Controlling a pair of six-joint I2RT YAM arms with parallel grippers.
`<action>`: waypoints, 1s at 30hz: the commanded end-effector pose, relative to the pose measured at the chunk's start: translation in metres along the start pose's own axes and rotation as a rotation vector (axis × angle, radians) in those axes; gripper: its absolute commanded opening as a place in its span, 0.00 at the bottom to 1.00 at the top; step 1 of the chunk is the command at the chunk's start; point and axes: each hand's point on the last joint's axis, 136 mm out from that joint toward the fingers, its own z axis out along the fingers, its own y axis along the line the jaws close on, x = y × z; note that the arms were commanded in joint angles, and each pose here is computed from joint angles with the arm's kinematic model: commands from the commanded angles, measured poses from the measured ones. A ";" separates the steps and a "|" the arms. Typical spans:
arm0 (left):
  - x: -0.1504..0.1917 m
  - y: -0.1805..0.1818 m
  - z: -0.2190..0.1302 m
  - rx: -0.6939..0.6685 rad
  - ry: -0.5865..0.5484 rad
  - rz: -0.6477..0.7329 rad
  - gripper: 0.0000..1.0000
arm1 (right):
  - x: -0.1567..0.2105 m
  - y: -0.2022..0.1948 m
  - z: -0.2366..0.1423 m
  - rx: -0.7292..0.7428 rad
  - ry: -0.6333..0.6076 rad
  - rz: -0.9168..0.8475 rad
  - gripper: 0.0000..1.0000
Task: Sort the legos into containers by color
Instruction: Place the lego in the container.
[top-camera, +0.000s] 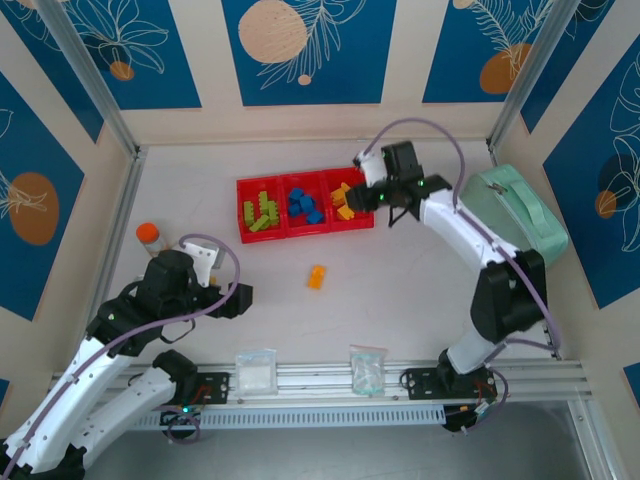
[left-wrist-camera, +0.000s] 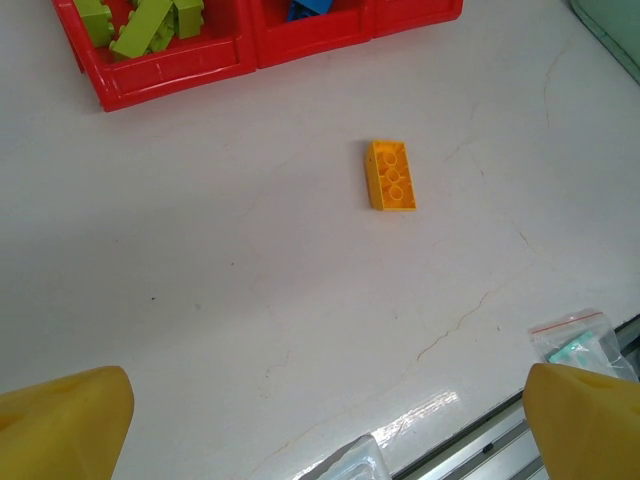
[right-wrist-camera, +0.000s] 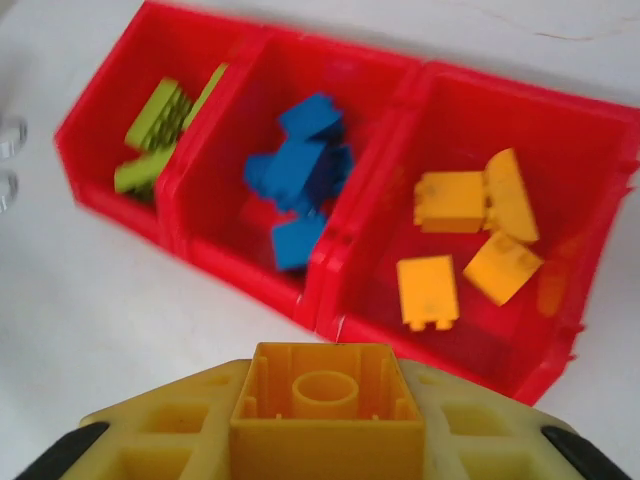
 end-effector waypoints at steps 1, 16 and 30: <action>-0.002 0.003 0.001 -0.011 -0.015 0.003 0.99 | 0.008 -0.006 0.019 -0.055 0.150 0.264 0.00; -0.002 0.004 0.002 -0.015 -0.015 0.000 0.99 | -0.004 -0.029 0.085 -0.062 0.269 0.375 0.08; -0.002 0.005 0.003 -0.021 -0.011 -0.001 0.99 | -0.009 -0.020 0.083 -0.094 0.256 0.371 0.60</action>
